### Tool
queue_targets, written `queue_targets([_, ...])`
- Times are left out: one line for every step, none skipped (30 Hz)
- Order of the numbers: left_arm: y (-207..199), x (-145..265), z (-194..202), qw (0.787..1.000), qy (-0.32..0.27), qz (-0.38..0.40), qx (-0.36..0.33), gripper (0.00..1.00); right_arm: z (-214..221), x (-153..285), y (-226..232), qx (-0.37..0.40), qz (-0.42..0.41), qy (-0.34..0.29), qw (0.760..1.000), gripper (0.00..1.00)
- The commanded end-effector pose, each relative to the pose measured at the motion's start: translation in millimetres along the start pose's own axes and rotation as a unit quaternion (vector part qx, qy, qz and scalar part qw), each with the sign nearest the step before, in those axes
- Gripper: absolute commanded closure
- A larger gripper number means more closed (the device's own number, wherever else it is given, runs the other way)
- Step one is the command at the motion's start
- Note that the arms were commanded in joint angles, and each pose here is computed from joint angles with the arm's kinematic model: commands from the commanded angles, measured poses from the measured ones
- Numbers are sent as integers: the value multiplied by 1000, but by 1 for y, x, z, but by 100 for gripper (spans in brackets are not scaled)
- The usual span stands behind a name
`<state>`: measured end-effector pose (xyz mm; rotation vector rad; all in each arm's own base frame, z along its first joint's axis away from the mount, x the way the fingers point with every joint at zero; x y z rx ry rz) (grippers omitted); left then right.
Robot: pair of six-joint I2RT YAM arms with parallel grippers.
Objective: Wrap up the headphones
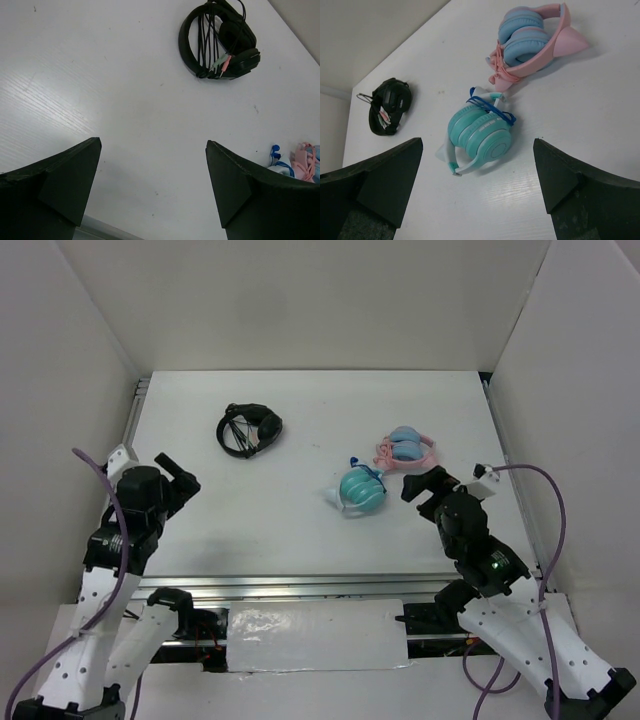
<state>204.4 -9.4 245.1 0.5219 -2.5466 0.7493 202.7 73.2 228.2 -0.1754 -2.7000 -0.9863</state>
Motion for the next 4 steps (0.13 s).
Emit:
queue_targets([-7, -3, -7, 1000, -10, 3, 4, 1, -3, -1, -9, -7, 25, -18, 999, 0])
queue_targets([-9, -6, -6, 1000, -10, 8, 3, 1, -4, -1, -8, -11, 25, -20, 999, 0])
queue_targets([-11, -6, -5, 1000, -7, 16, 3, 1, -4, -1, -8, -8, 24, -20, 999, 0])
queue_targets([-12, -6, -4, 1000, -6, 22, 2, 1, -5, 0, -7, -9, 22, -22, 999, 0])
Point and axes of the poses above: each gripper's point midway between its finger pads, its own x axis back along the fingers, its own y axis along the line the jaws close on, z = x × y, the point moved 4 cm from there along x, back along the fingers, and after that the axes turned 3 degrees about -x, right-handed, at the moved point
